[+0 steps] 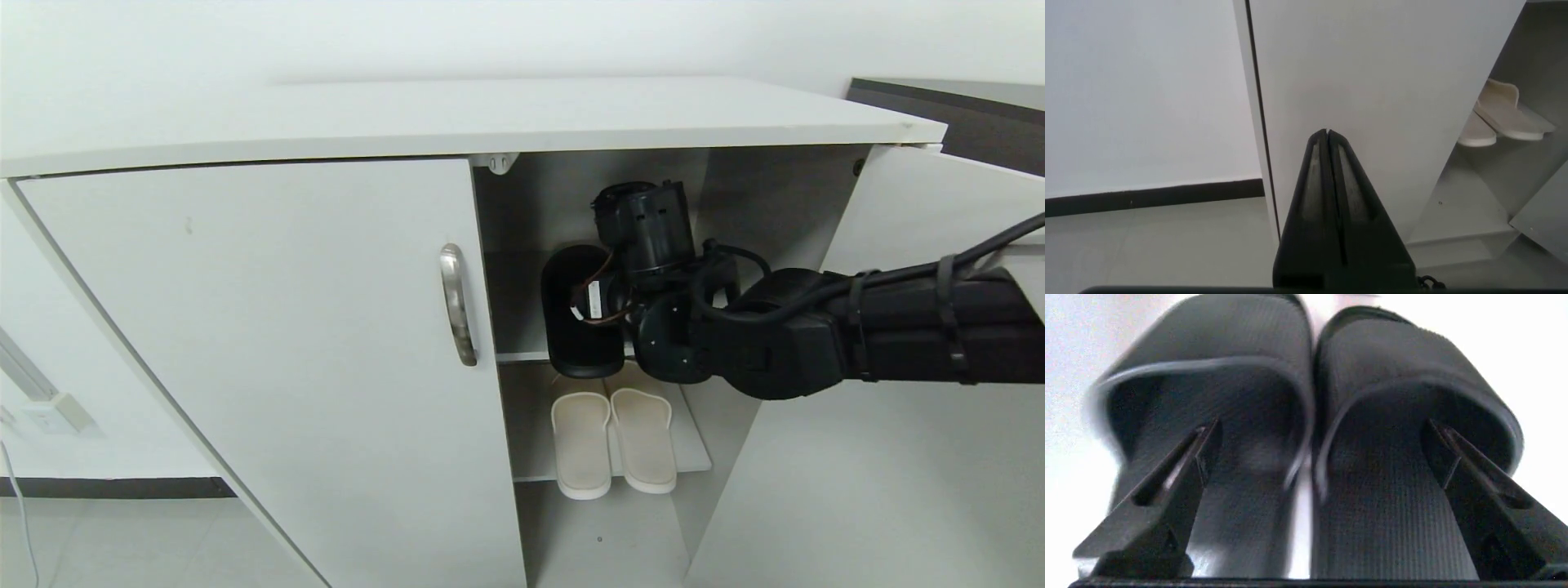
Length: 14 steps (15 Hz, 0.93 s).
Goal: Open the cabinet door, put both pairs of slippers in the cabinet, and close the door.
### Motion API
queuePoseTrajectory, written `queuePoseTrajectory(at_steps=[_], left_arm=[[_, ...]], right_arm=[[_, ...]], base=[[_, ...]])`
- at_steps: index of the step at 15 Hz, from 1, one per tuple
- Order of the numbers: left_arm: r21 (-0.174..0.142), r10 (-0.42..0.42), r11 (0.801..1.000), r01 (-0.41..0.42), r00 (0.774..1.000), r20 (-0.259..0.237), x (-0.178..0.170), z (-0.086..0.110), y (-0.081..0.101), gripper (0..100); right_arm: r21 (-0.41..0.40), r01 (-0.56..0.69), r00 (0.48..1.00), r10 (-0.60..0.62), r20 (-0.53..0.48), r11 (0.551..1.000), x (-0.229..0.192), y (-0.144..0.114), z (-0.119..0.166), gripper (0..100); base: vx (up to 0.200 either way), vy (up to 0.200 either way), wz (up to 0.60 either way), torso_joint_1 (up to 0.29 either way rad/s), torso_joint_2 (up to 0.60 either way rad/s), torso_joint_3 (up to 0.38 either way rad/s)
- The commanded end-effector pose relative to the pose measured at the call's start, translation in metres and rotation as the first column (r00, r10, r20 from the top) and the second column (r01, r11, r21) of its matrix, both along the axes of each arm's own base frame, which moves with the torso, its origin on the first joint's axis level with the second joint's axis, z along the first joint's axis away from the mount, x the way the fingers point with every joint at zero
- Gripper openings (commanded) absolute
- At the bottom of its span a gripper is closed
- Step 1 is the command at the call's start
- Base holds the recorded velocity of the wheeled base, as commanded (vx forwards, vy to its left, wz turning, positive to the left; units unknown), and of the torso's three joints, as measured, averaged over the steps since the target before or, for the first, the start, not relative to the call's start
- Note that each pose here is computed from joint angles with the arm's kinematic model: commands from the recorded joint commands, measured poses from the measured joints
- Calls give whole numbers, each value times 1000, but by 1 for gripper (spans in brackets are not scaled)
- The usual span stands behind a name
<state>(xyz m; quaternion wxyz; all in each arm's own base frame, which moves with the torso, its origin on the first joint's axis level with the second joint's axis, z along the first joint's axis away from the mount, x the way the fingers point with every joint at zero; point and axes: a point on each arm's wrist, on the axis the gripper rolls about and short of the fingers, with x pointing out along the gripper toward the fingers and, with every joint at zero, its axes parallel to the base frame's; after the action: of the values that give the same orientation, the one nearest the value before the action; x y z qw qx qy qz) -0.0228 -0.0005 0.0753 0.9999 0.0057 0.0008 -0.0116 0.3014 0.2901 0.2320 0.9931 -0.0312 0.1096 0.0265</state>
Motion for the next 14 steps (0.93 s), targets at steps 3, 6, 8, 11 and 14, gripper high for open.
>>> queuePoseTrajectory(at_steps=[3,6,8,11,14], left_arm=[[-1,0,1000,0,1000,0,0,0,0,0],[1,0,1000,0,1000,0,0,0,0,0],[-1,2,1000,-2,1000,0,0,0,0,0],[-1,2,1000,-2,1000,0,0,0,0,0],[-2,2,1000,-2,1000,0,0,0,0,0]], right_arm=[[8,-67,998,67,3,998,-49,-12,14,100],[12,-108,994,108,6,994,-75,-20,12,100],[23,-143,990,143,12,989,-93,-29,3,100],[64,-200,979,197,49,978,-110,-36,-14,100],[86,-244,968,238,73,966,-118,-41,-26,100]], base=[[0,0,0,0,0,0],[0,0,0,0,0,0],[0,0,0,0,0,0],[0,0,0,0,0,0],[0,0,0,0,0,0]])
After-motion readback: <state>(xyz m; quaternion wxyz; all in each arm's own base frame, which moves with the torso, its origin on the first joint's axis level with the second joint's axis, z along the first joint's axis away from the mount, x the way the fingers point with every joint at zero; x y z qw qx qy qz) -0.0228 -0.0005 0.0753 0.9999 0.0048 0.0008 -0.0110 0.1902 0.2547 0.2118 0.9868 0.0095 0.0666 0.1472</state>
